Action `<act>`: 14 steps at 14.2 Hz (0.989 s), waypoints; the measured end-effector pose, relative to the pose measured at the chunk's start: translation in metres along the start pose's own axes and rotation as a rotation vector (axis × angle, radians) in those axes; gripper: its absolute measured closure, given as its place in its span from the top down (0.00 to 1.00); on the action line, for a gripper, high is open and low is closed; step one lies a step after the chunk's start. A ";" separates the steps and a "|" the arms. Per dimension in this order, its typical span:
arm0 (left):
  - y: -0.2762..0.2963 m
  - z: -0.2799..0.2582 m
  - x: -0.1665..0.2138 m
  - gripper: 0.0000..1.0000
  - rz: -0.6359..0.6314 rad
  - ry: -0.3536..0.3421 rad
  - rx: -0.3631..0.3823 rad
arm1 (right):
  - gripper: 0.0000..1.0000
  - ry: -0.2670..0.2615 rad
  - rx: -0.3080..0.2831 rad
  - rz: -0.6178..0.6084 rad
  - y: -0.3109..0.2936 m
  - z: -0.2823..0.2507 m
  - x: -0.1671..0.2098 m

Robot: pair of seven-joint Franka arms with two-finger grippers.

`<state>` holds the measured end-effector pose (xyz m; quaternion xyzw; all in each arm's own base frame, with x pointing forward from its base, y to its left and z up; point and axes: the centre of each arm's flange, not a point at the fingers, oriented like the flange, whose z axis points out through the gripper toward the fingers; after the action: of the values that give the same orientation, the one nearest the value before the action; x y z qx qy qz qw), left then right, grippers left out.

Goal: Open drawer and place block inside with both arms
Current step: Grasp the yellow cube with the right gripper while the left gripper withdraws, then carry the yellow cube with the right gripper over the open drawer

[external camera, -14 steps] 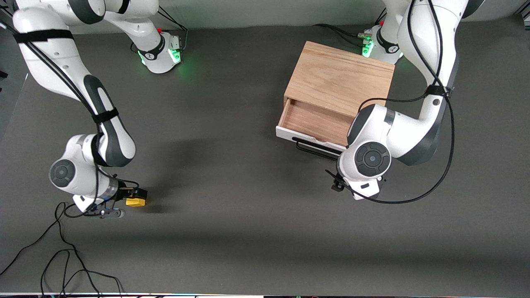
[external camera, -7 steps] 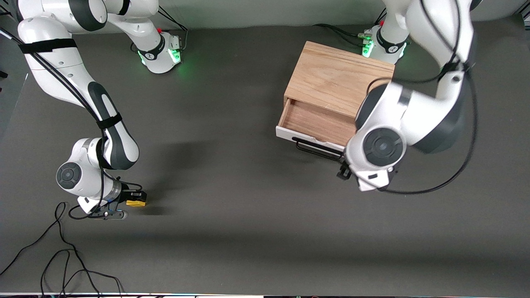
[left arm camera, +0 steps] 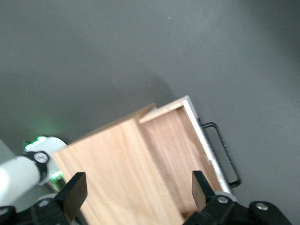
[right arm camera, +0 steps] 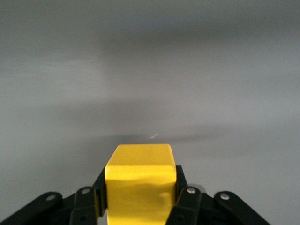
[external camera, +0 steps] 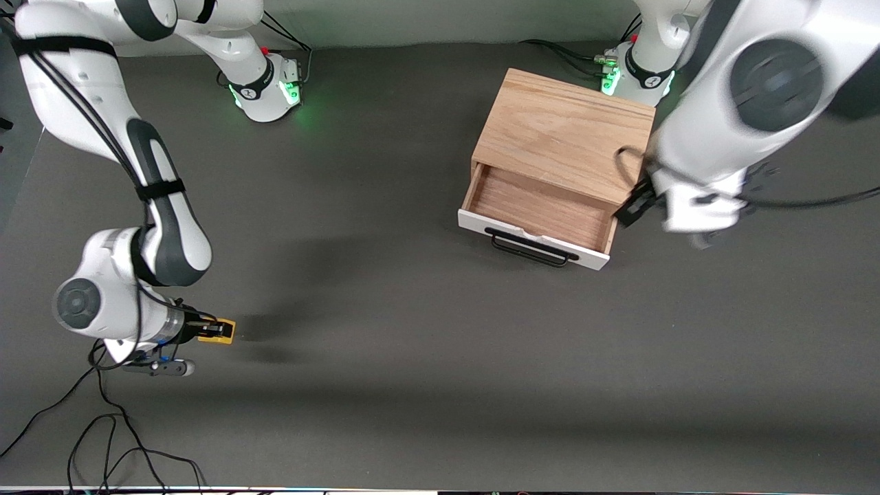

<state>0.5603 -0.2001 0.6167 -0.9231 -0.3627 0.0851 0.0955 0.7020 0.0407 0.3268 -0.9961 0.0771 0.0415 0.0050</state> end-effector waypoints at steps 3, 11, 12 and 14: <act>-0.054 -0.019 0.037 1.00 0.171 -0.010 -0.019 | 0.55 -0.033 0.050 0.093 -0.084 -0.102 -0.024; -0.109 -0.022 0.108 1.00 0.761 0.058 -0.030 | 0.55 -0.073 0.189 0.201 -0.344 -0.178 -0.182; -0.112 -0.021 0.112 1.00 0.776 0.056 -0.030 | 0.55 -0.051 0.176 0.174 -0.376 -0.170 -0.208; -0.113 -0.021 0.116 1.00 0.787 0.069 -0.037 | 0.55 -0.016 0.169 0.128 -0.438 -0.142 -0.257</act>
<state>0.5752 -0.0414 0.6541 -0.9955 0.0209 0.0777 0.0510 0.5276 0.5107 0.4911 -0.9848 0.1440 0.0432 0.0869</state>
